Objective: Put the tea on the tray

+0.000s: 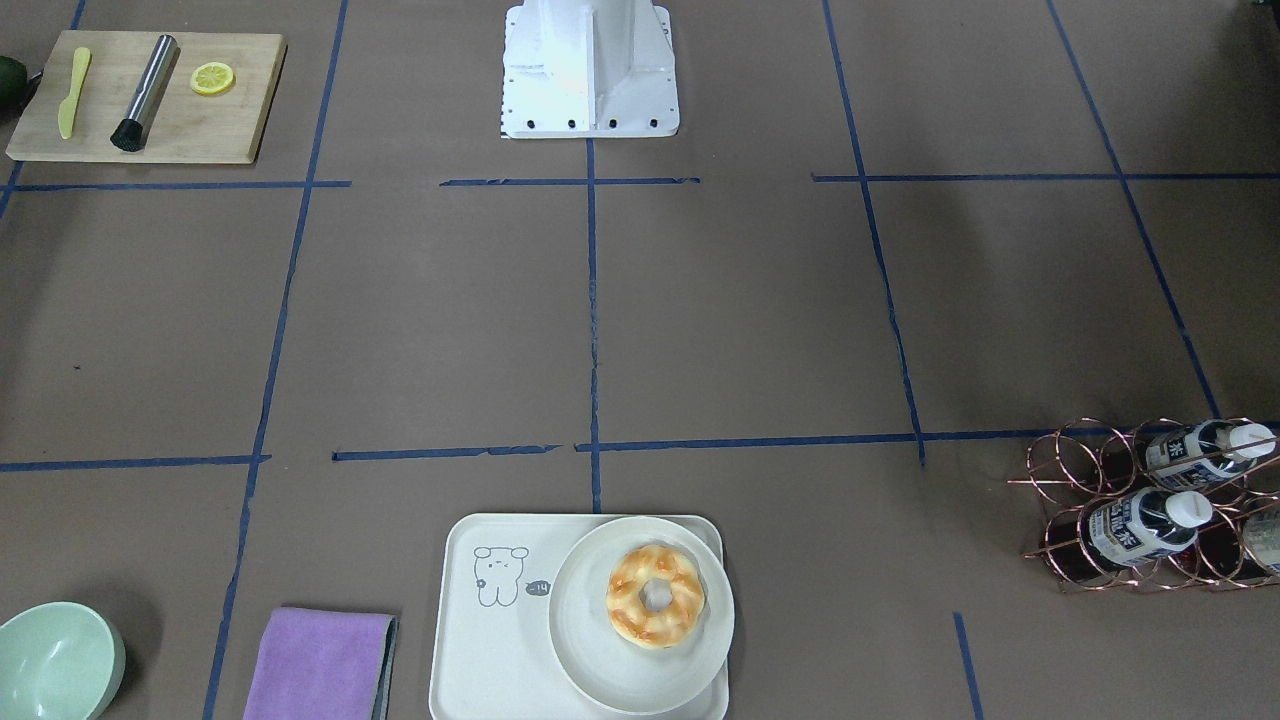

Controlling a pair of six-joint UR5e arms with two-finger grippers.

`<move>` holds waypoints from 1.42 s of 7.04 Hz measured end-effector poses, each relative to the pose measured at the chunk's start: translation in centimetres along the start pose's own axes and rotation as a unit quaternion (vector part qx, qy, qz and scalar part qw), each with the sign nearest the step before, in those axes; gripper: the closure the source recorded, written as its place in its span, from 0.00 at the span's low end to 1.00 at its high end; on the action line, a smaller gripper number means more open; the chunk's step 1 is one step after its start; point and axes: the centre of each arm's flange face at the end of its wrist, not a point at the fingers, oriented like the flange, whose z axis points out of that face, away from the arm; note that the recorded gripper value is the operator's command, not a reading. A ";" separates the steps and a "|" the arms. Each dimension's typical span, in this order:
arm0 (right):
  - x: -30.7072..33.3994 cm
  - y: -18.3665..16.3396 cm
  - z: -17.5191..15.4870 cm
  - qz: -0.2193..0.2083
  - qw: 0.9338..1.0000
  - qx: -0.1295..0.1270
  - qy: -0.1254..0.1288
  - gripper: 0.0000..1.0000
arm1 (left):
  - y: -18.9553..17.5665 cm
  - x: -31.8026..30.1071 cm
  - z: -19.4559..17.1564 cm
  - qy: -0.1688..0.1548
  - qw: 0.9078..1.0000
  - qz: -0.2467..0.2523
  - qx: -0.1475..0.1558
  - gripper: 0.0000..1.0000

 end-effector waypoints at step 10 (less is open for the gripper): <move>-3.0 -1.5 -2.4 -0.029 0.999 0.025 -0.001 0.00 | -3.1 10.0 -5.6 0.017 0.987 0.056 0.148 0.00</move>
